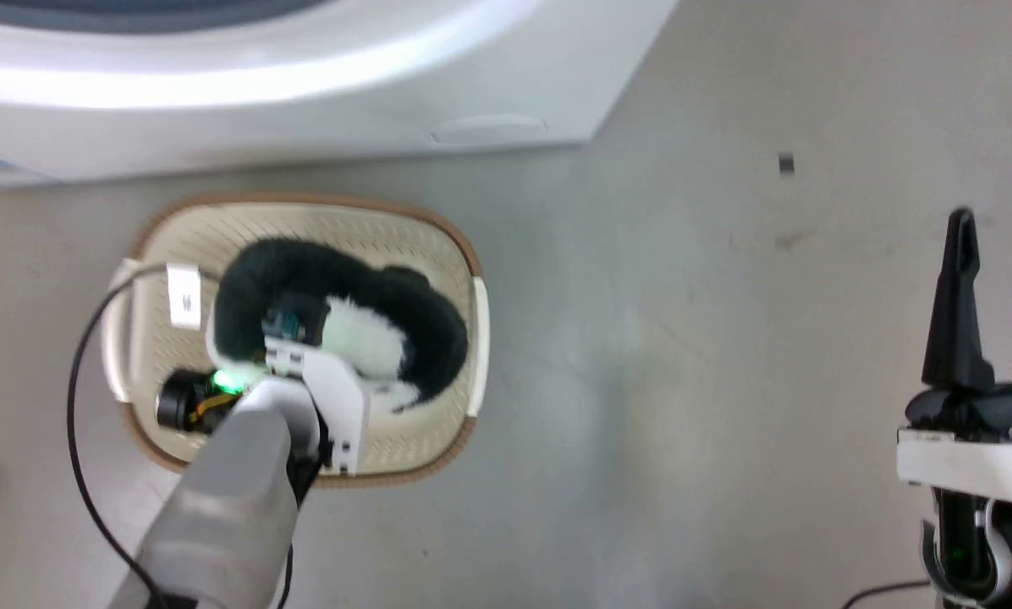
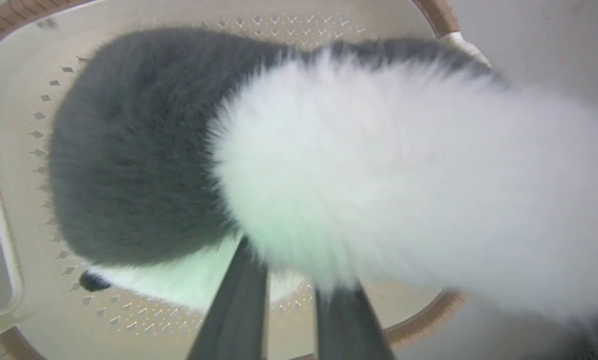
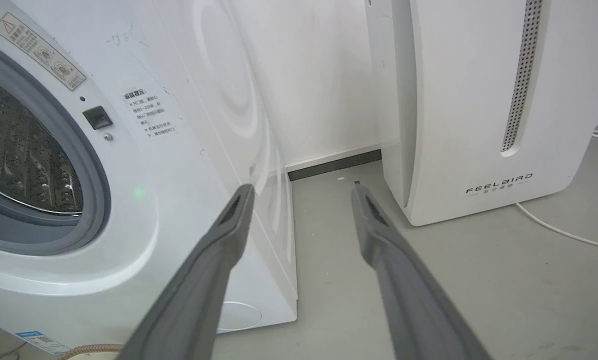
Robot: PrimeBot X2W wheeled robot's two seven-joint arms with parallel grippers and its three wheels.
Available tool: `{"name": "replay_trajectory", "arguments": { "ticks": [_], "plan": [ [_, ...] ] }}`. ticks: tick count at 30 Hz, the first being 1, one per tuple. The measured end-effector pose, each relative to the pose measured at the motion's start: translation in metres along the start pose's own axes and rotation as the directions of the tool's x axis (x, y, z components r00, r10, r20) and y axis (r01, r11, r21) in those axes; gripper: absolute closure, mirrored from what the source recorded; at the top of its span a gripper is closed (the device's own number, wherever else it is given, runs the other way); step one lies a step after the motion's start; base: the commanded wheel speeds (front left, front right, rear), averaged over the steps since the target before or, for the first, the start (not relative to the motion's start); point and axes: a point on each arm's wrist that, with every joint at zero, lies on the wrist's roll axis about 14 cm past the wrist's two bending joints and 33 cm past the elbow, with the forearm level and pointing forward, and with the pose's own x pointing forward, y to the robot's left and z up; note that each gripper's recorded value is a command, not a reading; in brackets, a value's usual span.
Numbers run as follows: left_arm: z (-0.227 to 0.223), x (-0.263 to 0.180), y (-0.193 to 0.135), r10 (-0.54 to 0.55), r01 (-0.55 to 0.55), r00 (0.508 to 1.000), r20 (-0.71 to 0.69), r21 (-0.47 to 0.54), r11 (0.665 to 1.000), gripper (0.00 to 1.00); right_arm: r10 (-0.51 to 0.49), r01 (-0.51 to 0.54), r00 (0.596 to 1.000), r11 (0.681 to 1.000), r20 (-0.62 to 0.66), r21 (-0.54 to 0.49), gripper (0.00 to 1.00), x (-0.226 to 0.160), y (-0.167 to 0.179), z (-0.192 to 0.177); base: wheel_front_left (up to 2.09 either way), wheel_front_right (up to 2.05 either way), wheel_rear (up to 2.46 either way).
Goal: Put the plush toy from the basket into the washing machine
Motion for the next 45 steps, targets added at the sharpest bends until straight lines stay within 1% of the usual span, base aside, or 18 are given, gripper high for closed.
{"name": "replay_trajectory", "arguments": {
  "ticks": [5,11,15,19,21,27,34,39,42,45],
  "plan": [
    [0.005,-0.039,0.001,0.026,-0.025,0.995,0.093,-0.011,1.0,1.0,0.018,-0.019,0.999,1.0,0.033,0.015,0.0,-0.015,0.009,0.022,0.0,0.0,0.0],
    [0.016,-0.082,0.001,0.052,-0.051,0.975,0.217,-0.013,0.999,1.0,0.054,-0.057,0.996,0.998,0.078,0.038,0.0,-0.034,0.024,0.047,0.0,0.0,0.0],
    [0.029,-0.108,0.005,0.078,-0.074,0.949,0.305,-0.025,0.997,1.0,0.077,-0.083,0.991,0.995,0.106,0.048,0.0,-0.045,0.033,0.062,0.0,0.0,0.0],
    [0.046,-0.132,0.008,0.104,-0.089,0.913,0.395,-0.056,0.994,1.0,0.095,-0.103,0.987,0.993,0.127,0.055,0.0,-0.056,0.039,0.072,0.0,0.0,0.0],
    [0.059,-0.144,0.01,0.119,-0.102,0.884,0.451,-0.061,0.993,1.0,0.103,-0.112,0.985,0.992,0.138,0.057,0.0,-0.06,0.042,0.077,0.0,0.0,0.0],
    [0.093,-0.185,0.015,0.152,-0.137,0.775,0.613,-0.072,0.988,1.0,0.121,-0.133,0.978,0.989,0.168,0.06,0.0,-0.068,0.048,0.089,0.0,0.0,0.0],
    [0.12,-0.221,0.023,0.181,-0.173,0.661,0.728,-0.087,0.981,1.0,0.131,-0.145,0.975,0.987,0.182,0.068,0.0,-0.071,0.052,0.094,0.0,0.0,0.0],
    [0.144,-0.24,0.034,0.21,-0.2,0.58,0.787,-0.113,0.973,1.0,0.126,-0.14,0.977,0.988,0.171,0.072,0.0,-0.07,0.05,0.09,0.0,0.0,0.0],
    [0.156,-0.245,0.039,0.226,-0.209,0.546,0.807,-0.13,0.969,1.0,0.119,-0.132,0.98,0.989,0.159,0.071,0.0,-0.069,0.048,0.086,0.0,0.0,0.0],
    [0.167,-0.244,0.043,0.229,-0.218,0.527,0.819,-0.13,0.967,1.0,0.108,-0.119,0.983,0.99,0.148,0.069,0.0,-0.067,0.044,0.082,0.0,0.0,0.0]
  ]
}}
